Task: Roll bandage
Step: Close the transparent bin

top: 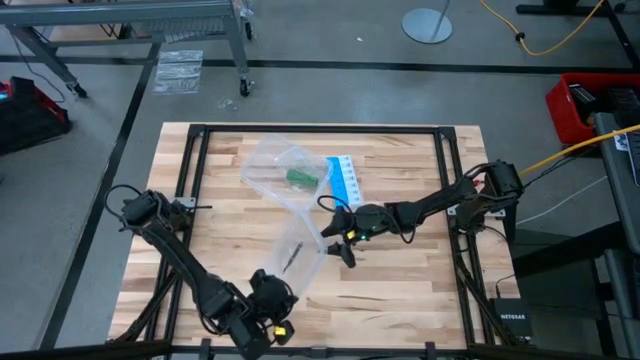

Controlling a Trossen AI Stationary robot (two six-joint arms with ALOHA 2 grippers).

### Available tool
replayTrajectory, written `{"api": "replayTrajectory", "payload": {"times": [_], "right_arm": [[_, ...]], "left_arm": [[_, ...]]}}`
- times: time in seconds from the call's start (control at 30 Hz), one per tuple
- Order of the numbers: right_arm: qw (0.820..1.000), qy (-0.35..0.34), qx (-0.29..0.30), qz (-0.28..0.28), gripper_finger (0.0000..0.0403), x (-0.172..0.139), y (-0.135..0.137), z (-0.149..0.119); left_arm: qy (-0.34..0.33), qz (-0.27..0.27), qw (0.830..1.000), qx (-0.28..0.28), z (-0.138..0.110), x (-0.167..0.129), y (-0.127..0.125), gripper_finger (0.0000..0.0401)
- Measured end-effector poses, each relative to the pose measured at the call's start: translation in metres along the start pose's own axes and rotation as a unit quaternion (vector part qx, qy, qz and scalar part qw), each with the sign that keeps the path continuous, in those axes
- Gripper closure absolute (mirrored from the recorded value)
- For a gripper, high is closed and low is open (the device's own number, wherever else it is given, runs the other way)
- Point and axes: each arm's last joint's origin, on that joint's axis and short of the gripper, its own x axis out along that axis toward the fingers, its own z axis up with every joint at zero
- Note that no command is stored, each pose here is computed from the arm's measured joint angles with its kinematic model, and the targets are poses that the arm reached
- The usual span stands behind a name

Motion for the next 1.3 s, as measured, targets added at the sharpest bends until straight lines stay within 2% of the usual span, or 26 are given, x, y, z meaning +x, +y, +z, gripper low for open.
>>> {"api": "replayTrajectory", "payload": {"times": [0.33,0.67,1.13,1.3], "right_arm": [[0.998,-0.029,-0.035,0.053,0.0169,0.007,0.022,0.024],[0.99,-0.074,-0.048,0.114,0.0178,0.007,0.032,0.041],[0.985,-0.101,-0.065,0.121,0.0178,0.015,0.03,0.039],[0.98,-0.102,-0.072,0.157,0.0178,0.015,0.038,0.036]], "left_arm": [[-0.051,-0.025,0.998,0.036,0.009,-0.023,-0.018,0.0401],[-0.072,-0.022,0.996,0.057,0.009,-0.026,-0.019,0.0401],[-0.113,-0.048,0.989,0.08,0.013,-0.029,-0.03,0.0401],[-0.124,-0.044,0.988,0.08,0.012,-0.031,-0.031,0.0401]]}}
